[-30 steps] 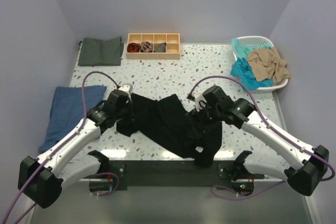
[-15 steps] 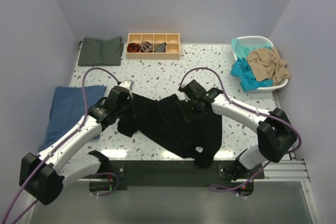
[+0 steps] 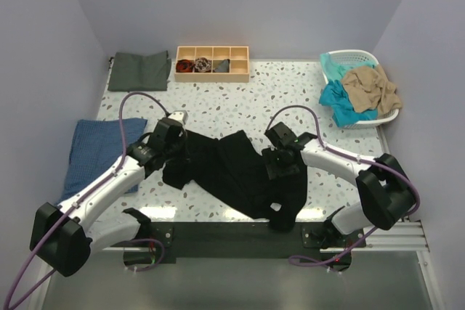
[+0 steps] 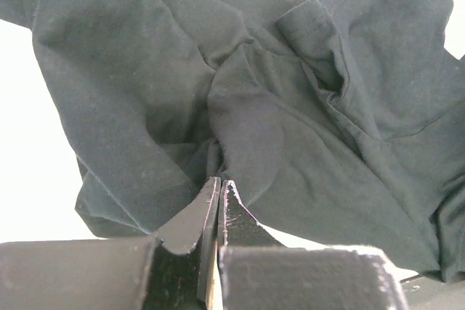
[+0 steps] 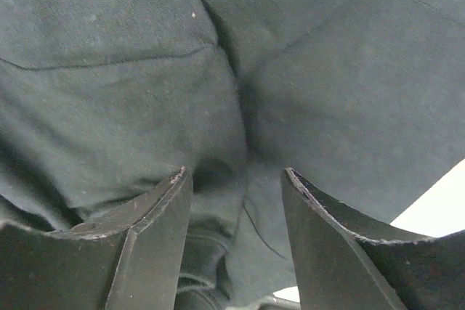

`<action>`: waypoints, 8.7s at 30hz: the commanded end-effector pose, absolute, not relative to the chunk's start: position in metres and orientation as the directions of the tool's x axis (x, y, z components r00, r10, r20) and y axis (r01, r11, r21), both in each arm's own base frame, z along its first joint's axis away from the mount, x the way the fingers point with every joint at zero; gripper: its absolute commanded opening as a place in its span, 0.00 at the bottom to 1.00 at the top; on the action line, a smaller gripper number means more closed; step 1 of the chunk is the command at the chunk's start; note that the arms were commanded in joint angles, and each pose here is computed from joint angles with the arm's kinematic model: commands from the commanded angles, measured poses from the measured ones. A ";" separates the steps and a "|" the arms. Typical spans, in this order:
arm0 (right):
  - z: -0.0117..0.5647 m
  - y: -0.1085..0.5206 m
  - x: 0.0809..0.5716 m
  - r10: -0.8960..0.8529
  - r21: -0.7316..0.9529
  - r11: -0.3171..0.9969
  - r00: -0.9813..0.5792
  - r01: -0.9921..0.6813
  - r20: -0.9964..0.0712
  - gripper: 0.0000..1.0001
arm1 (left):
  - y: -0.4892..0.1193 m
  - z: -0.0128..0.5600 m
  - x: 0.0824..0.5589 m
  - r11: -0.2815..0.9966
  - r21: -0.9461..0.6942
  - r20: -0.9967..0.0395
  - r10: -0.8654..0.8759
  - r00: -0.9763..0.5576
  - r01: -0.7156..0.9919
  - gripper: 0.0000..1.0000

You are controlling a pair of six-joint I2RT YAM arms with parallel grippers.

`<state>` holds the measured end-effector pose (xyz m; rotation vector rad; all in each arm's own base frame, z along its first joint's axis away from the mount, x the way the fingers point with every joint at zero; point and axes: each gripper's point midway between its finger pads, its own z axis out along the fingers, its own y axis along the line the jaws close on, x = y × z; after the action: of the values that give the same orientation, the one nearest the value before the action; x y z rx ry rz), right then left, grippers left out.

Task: Fold and stack the t-shirts
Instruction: Flatten the tshirt out

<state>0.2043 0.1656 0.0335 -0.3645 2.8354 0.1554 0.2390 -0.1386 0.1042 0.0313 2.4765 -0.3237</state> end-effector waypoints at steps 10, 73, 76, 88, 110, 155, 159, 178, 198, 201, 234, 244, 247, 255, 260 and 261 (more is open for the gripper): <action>0.026 0.201 0.219 -0.184 0.303 0.908 -0.926 -0.289 -0.330 0.53 | -0.141 0.112 0.254 0.970 -0.213 -0.636 -0.046 -0.770 0.118 0.00; 0.249 0.144 0.310 -0.219 -0.096 0.955 -0.448 -0.281 -0.867 0.00 | -0.147 0.197 0.442 0.998 0.062 -0.830 0.034 -0.557 -0.032 0.00; 0.239 0.150 0.323 -0.243 -0.115 0.950 -0.458 -0.290 -0.855 0.00 | -0.140 0.179 0.468 0.995 0.088 -0.815 0.052 -0.577 -0.035 0.34; 0.231 0.162 0.336 -0.251 -0.106 0.946 -0.483 -0.307 -0.839 0.00 | -0.138 0.156 0.414 0.995 0.065 -0.772 0.098 -0.628 0.075 0.66; 0.223 0.161 0.330 -0.242 -0.083 0.944 -0.500 -0.318 -0.832 0.00 | -0.191 0.069 0.341 0.975 0.102 -0.624 0.219 -0.750 0.199 0.59; 0.207 0.171 0.320 -0.241 -0.032 0.928 -0.536 -0.370 -0.809 0.00 | -0.038 0.105 0.422 0.898 0.329 -0.681 0.010 -0.732 -0.293 0.62; 0.201 0.171 0.320 -0.237 -0.025 0.930 -0.545 -0.367 -0.804 0.00 | -0.050 0.130 0.422 0.925 0.268 -0.734 0.015 -0.679 -0.269 0.65; 0.196 0.180 0.323 -0.226 0.004 0.925 -0.559 -0.380 -0.798 0.00 | -0.164 0.133 0.387 0.972 0.193 -0.715 0.232 -0.659 0.132 0.66; 0.191 0.174 0.322 -0.236 -0.015 0.929 -0.563 -0.369 -0.792 0.00 | -0.130 0.096 0.381 0.934 0.358 -0.622 0.249 -0.743 0.013 0.66; 0.191 0.174 0.321 -0.237 -0.018 0.930 -0.564 -0.367 -0.791 0.00 | -0.125 0.089 0.377 0.930 0.369 -0.612 0.237 -0.755 -0.006 0.65; 0.281 0.123 0.296 -0.175 -0.079 0.969 -0.422 -0.233 -0.890 0.00 | -0.076 0.302 0.381 0.981 0.032 -0.921 -0.046 -0.388 -0.193 0.00; 0.379 0.077 0.244 -0.057 -0.022 0.986 -0.209 -0.165 -0.976 0.00 | -0.049 0.431 0.307 0.976 -0.172 -0.972 -0.191 -0.141 -0.132 0.00; 0.411 0.065 0.217 -0.010 0.015 0.982 -0.130 -0.188 -0.992 0.00 | -0.054 0.463 0.275 0.971 -0.237 -0.968 -0.238 -0.080 -0.013 0.00; 0.479 0.047 0.140 0.059 0.051 0.937 0.012 -0.345 -0.998 0.00 | -0.049 0.539 0.165 0.924 -0.286 -0.947 -0.312 0.070 0.254 0.00; 0.515 0.034 0.102 0.091 0.046 0.915 0.094 -0.400 -0.991 0.00 | -0.028 0.584 0.098 0.894 -0.295 -0.905 -0.375 0.203 0.337 0.00; 0.519 0.035 0.099 0.089 0.040 0.909 0.099 -0.414 -0.991 0.00 | -0.026 0.585 0.092 0.894 -0.293 -0.905 -0.373 0.204 0.338 0.00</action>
<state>0.1151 0.0314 0.5130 -0.1833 1.4264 0.3592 0.1279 -0.0298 0.5708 -0.0783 1.3198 -0.4462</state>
